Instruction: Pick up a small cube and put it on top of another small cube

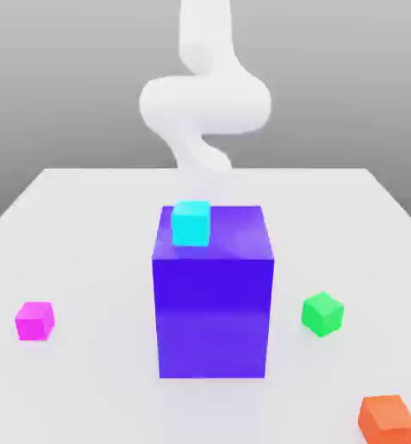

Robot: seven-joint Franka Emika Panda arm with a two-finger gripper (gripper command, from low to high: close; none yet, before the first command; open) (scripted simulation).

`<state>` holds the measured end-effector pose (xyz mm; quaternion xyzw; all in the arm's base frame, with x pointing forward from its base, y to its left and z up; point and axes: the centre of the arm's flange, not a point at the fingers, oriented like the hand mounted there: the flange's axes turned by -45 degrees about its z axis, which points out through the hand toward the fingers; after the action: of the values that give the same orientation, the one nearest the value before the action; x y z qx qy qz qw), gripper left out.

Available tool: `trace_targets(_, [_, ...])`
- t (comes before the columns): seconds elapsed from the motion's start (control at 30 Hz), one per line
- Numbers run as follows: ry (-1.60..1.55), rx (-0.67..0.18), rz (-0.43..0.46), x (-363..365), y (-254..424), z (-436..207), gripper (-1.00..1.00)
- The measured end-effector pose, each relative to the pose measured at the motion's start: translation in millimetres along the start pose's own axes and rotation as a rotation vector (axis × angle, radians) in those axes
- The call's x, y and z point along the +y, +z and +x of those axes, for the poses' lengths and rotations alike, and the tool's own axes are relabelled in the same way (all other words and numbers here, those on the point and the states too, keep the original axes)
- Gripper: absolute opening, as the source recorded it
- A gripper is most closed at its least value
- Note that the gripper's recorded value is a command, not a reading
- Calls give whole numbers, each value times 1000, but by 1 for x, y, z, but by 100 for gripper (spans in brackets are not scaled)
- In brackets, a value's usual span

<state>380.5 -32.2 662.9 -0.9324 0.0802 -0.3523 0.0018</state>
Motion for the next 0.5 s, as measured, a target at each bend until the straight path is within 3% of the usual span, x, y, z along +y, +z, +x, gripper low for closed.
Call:
trace_targets(0.23, [409, -199, -176, 111, 149, -51, 0])
trace_targets(0.5, [891, -389, -375, 237, 256, -184, 0])
